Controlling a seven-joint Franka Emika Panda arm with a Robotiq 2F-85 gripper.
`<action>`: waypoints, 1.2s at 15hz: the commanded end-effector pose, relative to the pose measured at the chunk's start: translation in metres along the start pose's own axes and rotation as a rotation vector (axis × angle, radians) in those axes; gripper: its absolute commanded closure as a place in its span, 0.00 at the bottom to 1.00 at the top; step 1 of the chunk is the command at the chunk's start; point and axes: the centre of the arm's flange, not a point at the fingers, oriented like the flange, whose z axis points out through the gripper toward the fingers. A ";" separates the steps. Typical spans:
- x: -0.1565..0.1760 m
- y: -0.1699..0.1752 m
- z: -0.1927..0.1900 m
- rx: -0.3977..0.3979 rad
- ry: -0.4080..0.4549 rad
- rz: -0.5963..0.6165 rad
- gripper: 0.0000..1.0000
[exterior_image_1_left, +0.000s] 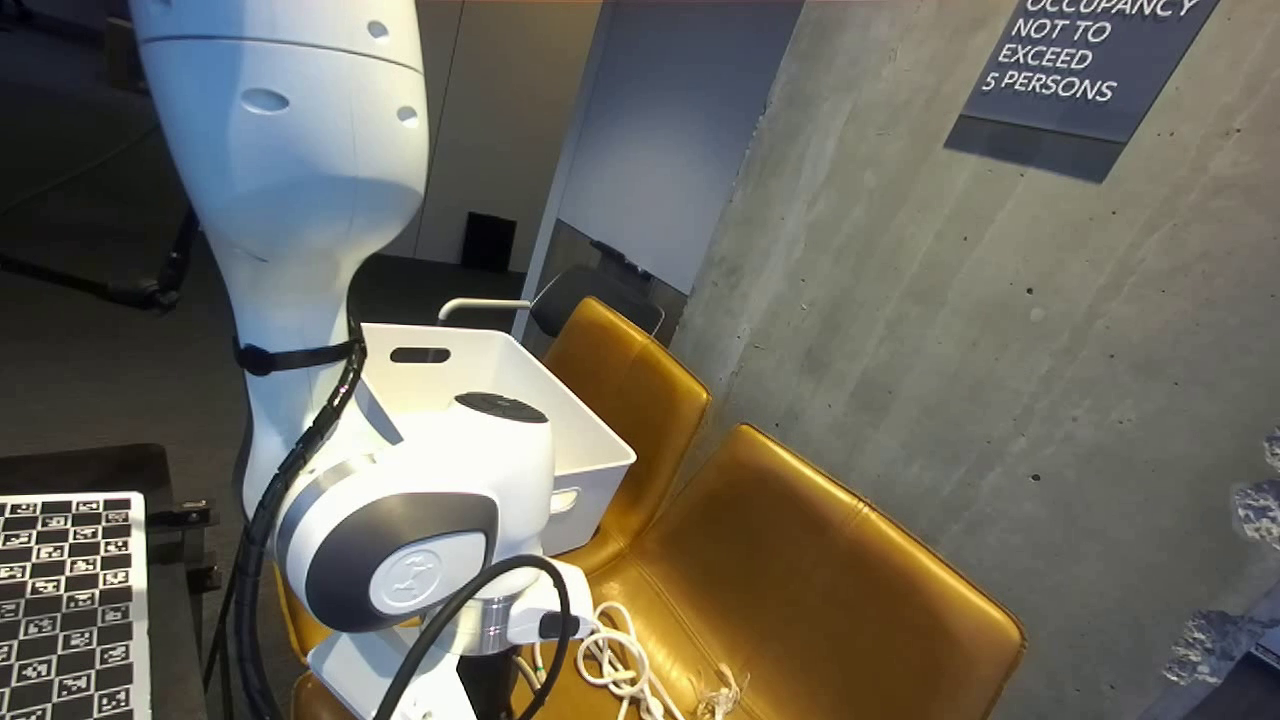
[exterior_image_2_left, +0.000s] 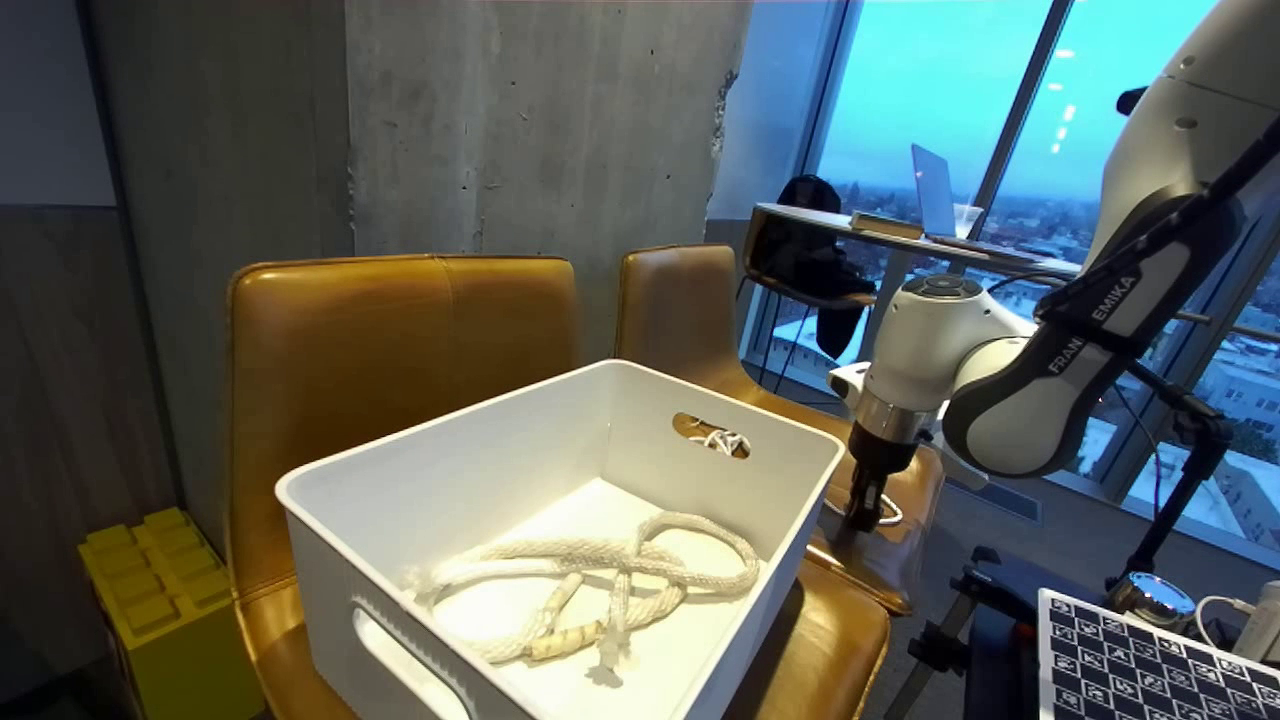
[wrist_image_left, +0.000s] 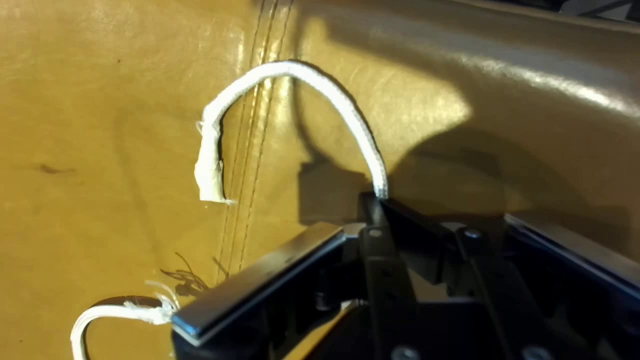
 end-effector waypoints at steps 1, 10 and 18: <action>-0.002 -0.001 0.009 0.010 0.007 0.004 0.99; 0.029 0.024 -0.140 -0.021 0.143 0.043 0.99; 0.065 -0.018 -0.296 0.011 0.289 0.046 0.99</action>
